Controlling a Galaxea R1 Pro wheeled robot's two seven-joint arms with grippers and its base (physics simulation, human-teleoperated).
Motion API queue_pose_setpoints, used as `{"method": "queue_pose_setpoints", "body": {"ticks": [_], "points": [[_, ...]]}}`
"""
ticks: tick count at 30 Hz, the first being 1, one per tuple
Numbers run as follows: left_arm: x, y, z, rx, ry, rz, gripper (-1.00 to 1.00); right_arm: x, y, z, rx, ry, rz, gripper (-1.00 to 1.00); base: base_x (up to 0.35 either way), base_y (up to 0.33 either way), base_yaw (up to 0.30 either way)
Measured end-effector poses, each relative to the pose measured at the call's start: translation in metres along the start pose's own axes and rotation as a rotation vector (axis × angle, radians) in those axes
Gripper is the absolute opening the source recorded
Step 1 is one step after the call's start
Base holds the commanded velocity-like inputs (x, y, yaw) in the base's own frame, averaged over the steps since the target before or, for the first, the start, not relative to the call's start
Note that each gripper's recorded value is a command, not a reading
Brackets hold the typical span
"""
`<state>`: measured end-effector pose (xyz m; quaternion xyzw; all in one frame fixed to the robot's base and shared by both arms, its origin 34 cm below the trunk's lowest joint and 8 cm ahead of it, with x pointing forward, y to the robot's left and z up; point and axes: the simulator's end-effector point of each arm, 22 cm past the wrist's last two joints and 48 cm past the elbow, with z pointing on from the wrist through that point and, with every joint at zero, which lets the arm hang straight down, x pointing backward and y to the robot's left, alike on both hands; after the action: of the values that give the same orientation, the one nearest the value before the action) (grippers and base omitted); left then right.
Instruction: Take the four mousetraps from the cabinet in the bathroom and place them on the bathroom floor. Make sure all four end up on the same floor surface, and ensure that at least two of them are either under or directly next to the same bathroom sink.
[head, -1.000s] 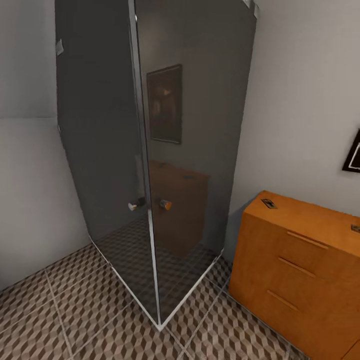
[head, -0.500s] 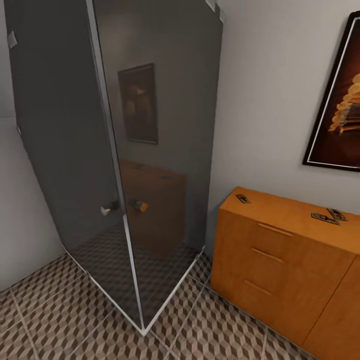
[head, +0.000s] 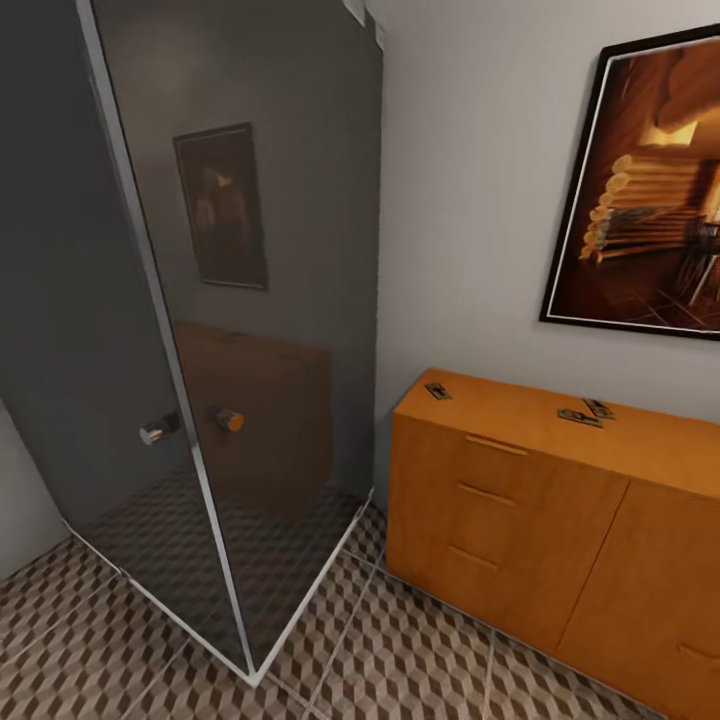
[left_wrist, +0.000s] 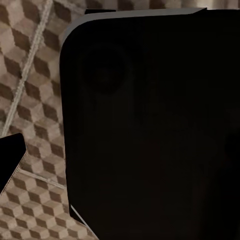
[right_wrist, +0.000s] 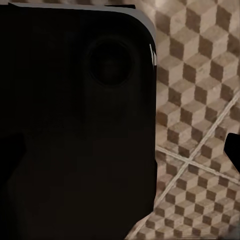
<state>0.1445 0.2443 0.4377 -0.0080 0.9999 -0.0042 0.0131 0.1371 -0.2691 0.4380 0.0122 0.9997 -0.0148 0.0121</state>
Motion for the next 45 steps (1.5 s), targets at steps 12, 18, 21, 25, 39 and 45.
{"method": "queue_pose_setpoints", "body": {"ticks": [12,18,21,25,39,45], "points": [[0.0002,-0.0001,0.0,0.0,0.0,0.0,1.0,0.0,0.0,0.0,0.0,0.0,0.0,1.0,0.0,0.0,-0.286],[0.0002,-0.0001,0.0,0.0,0.0,0.0,1.0,0.0,0.0,0.0,0.0,0.0,0.0,1.0,0.0,0.0,-0.286],[0.0002,-0.0001,0.0,0.0,0.0,0.0,1.0,0.0,0.0,0.0,0.0,0.0,0.0,1.0,0.0,0.0,-0.286],[-0.0001,-0.0001,0.0,0.0,0.0,0.0,1.0,0.0,0.0,0.0,0.0,0.0,0.0,1.0,0.0,0.0,-0.286],[-0.0004,-0.0003,0.0,0.001,-0.001,0.0,1.0,0.0,0.0,0.0,0.0,0.0,0.0,1.0,0.0,0.0,-0.286],[-0.0003,-0.0002,0.0,0.001,-0.001,0.0,1.0,0.0,0.0,0.0,0.0,0.0,0.0,1.0,0.0,0.0,-0.286]]}}
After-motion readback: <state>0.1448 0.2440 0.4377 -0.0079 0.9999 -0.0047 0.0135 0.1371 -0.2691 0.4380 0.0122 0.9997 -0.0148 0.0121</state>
